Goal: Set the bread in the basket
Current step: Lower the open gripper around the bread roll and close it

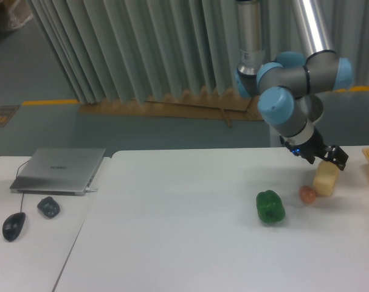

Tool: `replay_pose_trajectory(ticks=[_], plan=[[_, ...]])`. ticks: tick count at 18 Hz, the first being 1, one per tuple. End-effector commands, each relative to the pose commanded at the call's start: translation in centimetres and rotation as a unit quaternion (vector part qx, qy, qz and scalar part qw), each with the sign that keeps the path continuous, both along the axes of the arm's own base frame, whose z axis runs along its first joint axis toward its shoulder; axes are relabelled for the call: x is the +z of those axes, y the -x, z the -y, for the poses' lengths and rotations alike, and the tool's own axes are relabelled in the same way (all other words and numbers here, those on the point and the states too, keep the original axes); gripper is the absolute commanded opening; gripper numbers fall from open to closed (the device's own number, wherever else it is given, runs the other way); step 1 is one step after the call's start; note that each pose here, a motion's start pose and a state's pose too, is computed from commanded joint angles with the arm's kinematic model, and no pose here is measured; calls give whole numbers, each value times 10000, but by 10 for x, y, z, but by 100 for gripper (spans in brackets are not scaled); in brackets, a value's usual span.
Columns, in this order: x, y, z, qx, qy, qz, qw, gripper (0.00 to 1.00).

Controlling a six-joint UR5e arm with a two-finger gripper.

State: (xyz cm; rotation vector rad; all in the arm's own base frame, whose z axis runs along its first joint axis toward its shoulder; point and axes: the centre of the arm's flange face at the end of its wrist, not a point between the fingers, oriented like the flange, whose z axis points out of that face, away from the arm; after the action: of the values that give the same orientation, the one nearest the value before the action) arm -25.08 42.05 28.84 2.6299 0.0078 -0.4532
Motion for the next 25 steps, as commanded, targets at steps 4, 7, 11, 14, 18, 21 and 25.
replay_pose_trajectory(ticks=[4, 7, 11, 14, 18, 21, 25], plan=[[-23, -13, -11, -142, 311, -87, 9994, 100], [-36, -11, -13, -93, 472, -162, 9987, 100], [-40, -3, -12, -77, 564, -185, 9982, 100], [-41, 7, -12, -20, 583, -201, 9981, 100], [-55, 26, -16, 70, 688, -177, 9975, 100], [-64, 31, -20, 79, 737, -147, 9971, 100], [-61, 33, -21, 69, 710, -132, 9974, 62]])
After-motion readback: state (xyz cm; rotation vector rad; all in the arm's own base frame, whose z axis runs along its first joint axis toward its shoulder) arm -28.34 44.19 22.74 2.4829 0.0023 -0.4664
